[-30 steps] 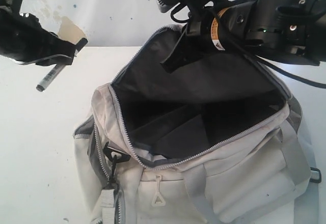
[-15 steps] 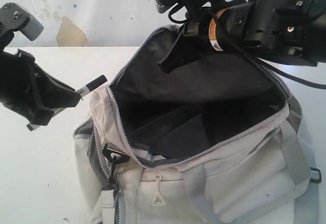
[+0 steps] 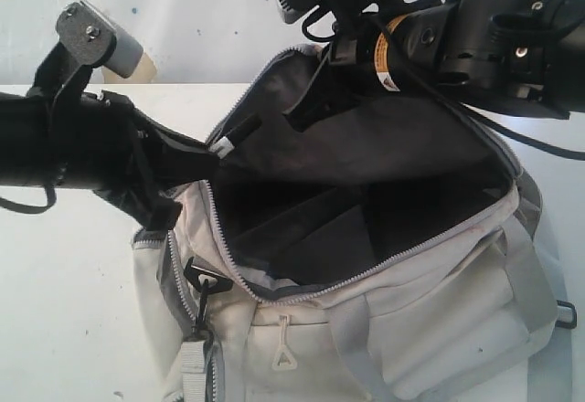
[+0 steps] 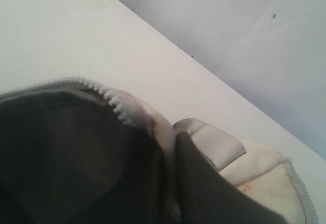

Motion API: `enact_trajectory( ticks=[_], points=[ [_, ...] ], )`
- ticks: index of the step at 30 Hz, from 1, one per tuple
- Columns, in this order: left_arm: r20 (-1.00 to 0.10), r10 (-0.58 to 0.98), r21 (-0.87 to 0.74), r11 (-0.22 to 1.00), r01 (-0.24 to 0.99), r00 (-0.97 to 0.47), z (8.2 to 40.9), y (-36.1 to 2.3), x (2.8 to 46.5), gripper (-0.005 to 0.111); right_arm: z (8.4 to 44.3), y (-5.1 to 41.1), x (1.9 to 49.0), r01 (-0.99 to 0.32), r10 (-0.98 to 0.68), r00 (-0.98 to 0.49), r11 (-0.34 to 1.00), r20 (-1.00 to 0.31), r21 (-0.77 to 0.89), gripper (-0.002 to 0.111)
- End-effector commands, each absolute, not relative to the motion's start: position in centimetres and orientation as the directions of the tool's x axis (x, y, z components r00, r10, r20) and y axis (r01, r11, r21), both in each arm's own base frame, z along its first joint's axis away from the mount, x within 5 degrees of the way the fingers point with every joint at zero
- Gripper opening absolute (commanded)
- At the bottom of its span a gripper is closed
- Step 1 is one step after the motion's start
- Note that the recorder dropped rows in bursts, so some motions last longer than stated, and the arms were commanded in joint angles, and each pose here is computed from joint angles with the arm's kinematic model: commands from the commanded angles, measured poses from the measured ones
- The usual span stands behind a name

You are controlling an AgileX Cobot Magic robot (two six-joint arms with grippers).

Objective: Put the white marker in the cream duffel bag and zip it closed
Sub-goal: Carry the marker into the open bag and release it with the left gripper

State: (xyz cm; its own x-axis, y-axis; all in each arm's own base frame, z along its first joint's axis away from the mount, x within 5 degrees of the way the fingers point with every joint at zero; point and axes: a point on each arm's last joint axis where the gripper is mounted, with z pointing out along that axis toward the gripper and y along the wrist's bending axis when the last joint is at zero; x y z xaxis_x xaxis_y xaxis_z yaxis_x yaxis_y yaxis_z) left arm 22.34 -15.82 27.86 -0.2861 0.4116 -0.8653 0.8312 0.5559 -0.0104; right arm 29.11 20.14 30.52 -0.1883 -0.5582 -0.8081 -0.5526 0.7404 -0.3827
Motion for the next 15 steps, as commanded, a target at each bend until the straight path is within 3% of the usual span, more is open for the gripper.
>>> enact_trajectory(
  ticks=[1, 6, 9, 13, 15],
  points=[
    [-0.871, 0.33, -0.103, 0.602, 0.792, -0.364, 26.8, -16.6, 23.2, 0.0, 30.9, 19.9, 29.3, -0.547, -0.541, -0.18, 0.749, -0.822, -0.374, 0.0],
    [-0.88, 0.28, -0.162, 0.582, 0.797, -0.383, 25.5, -17.6, 24.2, 0.0, 31.3, 19.8, 29.5, -0.514, -0.495, -0.225, 0.792, -0.839, -0.33, 0.0],
    [-0.858, 0.169, -0.313, 0.578, 0.754, -0.486, 25.0, -18.3, 24.6, 0.0, 32.2, 19.5, 29.8, -0.471, -0.475, -0.246, 0.82, -0.845, -0.324, 0.0],
    [-0.754, 0.01, -0.509, 0.622, 0.594, -0.657, 25.0, -18.6, 25.7, 0.0, 32.5, 19.5, 29.9, -0.463, -0.472, -0.246, 0.825, -0.846, -0.325, 0.0],
    [-0.652, -0.112, -0.624, 0.641, 0.447, -0.75, 24.7, -18.5, 26.2, 0.0, 32.5, 19.5, 29.9, -0.463, -0.472, -0.246, 0.825, -0.846, -0.325, 0.0]
  ],
)
